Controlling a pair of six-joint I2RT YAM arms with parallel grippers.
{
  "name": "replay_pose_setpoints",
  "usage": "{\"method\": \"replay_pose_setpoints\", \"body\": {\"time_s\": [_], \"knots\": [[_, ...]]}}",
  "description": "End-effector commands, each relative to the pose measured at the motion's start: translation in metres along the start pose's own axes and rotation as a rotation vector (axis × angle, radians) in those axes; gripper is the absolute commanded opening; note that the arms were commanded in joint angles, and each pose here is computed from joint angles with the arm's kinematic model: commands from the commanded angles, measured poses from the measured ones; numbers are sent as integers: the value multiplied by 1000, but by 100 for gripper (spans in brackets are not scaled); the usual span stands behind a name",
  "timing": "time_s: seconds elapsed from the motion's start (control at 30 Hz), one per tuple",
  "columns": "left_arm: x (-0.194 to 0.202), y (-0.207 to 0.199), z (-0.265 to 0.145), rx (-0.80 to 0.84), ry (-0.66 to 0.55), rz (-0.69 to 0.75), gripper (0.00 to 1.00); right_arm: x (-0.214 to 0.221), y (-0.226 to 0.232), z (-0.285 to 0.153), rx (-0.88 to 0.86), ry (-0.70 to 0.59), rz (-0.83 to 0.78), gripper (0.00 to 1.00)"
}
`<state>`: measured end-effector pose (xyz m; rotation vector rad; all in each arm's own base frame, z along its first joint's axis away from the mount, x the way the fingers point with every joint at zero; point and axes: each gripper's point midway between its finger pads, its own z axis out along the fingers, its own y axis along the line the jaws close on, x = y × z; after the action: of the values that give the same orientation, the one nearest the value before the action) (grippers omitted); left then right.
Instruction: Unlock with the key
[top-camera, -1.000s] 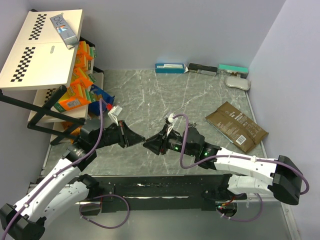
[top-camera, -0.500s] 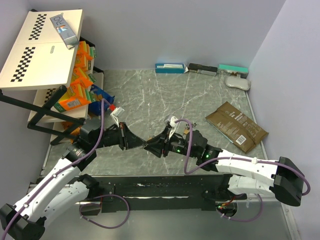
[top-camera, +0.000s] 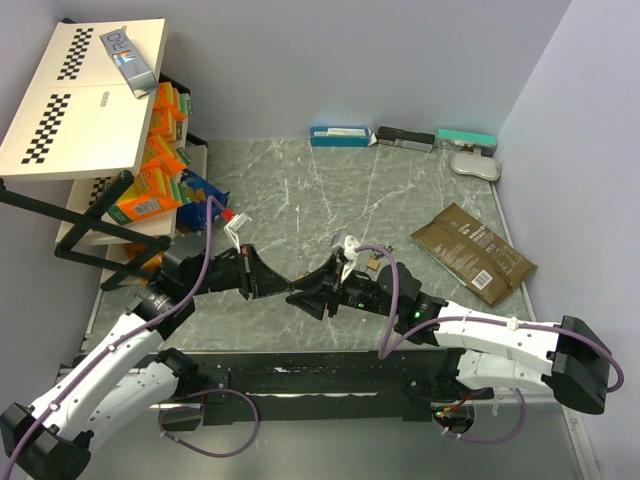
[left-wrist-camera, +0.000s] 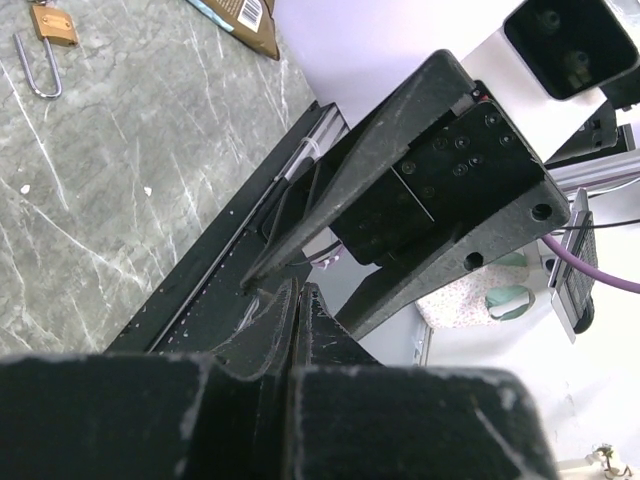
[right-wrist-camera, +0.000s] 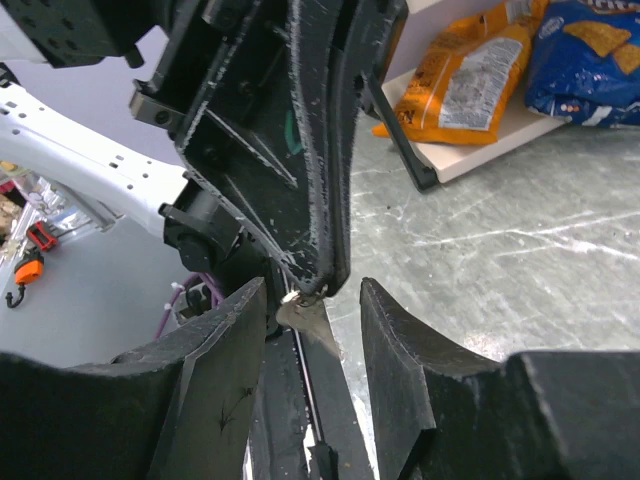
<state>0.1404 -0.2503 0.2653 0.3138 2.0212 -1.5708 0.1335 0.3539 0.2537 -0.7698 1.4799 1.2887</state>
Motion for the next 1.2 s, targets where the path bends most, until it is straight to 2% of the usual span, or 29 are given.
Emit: {"method": "replay_pose_setpoints", "body": {"time_s": [0.0,0.17,0.37,0.57,0.6,0.67,0.7,0.77,0.8,0.83,0.9,0.93,0.97,1.1,1.17], "knots": [[-13,-26,-3,70,-18,42,1,-22,16,-1,-66,-76,-42,48],[-14,-28,-3,71,-17,44,1,-21,18,2,-76,-67,-36,45],[-15,-28,-4,68,-29,53,1,-16,14,1,-60,-56,-19,36],[-16,-30,-4,84,-33,67,1,-16,8,4,-23,-49,-3,19],[-15,-31,-5,86,-32,68,1,-16,7,4,-14,-51,2,13],[-16,-32,-5,91,-36,82,1,-17,6,4,-7,-58,8,9],[-16,-32,-6,94,-38,88,1,-19,5,3,0,-64,21,3],[-17,-35,-8,103,-50,114,3,-20,0,2,33,-71,34,0],[-18,-36,-8,106,-59,127,10,-21,-2,2,46,-75,47,0],[-20,-39,-11,110,-74,148,36,-23,-4,1,62,-80,55,0],[-28,-40,-13,93,-121,206,71,-25,-9,-2,89,-81,79,0],[-32,-43,-17,88,-151,234,95,-28,-10,-3,95,-86,91,0],[-39,-39,-19,53,-194,268,99,-28,-16,-6,122,-73,112,0],[-53,-33,-33,-23,-310,352,99,-41,-24,-15,162,-75,219,0],[-47,-29,-34,-8,-320,354,97,-48,-27,-21,182,-90,260,0]]}}
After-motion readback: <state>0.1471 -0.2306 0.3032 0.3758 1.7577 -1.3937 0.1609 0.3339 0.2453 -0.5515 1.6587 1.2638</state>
